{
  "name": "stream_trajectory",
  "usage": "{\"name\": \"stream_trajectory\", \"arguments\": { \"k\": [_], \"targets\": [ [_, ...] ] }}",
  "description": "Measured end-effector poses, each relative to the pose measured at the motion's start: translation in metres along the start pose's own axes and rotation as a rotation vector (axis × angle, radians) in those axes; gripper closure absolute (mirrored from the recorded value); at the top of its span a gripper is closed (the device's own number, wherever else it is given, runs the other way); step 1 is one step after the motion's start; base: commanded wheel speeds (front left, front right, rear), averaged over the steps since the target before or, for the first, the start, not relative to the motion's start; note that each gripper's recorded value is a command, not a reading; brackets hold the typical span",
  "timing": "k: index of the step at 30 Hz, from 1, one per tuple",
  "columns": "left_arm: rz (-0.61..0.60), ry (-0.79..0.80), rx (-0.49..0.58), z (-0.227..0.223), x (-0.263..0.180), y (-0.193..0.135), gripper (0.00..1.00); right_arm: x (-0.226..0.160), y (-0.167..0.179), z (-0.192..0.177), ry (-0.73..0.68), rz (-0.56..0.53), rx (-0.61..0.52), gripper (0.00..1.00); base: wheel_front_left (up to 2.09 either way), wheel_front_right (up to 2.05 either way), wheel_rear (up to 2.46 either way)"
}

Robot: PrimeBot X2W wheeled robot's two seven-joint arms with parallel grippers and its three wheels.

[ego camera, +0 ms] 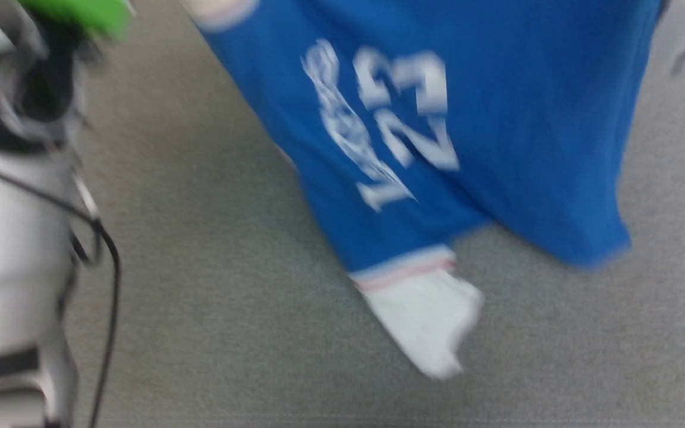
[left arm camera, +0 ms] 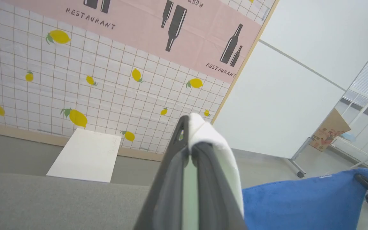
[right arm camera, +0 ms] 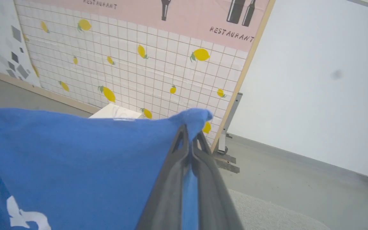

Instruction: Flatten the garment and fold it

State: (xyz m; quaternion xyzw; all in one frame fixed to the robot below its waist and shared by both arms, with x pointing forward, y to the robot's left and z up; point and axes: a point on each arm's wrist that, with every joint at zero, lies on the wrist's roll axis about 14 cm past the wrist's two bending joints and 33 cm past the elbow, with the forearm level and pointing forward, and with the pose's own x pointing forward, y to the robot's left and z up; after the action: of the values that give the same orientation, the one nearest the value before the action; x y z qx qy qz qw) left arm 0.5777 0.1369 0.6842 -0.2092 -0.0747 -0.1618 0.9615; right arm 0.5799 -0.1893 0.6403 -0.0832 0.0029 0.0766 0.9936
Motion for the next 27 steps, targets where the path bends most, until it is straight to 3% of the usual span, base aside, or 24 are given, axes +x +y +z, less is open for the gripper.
{"name": "stream_trajectory", "arguments": {
  "k": [8,19,23,27],
  "targets": [
    [0.012,-0.284,0.109,0.059,0.075,0.015,1.00,0.072,-0.030,0.040,-0.172,-0.119,-0.044,1.00,0.00,0.00,0.00],
    [-0.097,-0.703,0.133,0.121,0.107,0.005,1.00,0.098,-0.069,0.059,-0.387,-0.288,-0.109,1.00,0.00,0.00,0.00],
    [-0.112,-0.666,0.131,0.100,0.116,0.010,1.00,0.101,-0.066,0.035,-0.354,-0.275,-0.103,1.00,0.00,0.00,0.00],
    [-0.089,-0.492,0.167,0.041,0.117,0.030,1.00,0.096,-0.049,-0.028,-0.221,-0.222,-0.074,1.00,0.00,0.00,0.00]
  ]
}}
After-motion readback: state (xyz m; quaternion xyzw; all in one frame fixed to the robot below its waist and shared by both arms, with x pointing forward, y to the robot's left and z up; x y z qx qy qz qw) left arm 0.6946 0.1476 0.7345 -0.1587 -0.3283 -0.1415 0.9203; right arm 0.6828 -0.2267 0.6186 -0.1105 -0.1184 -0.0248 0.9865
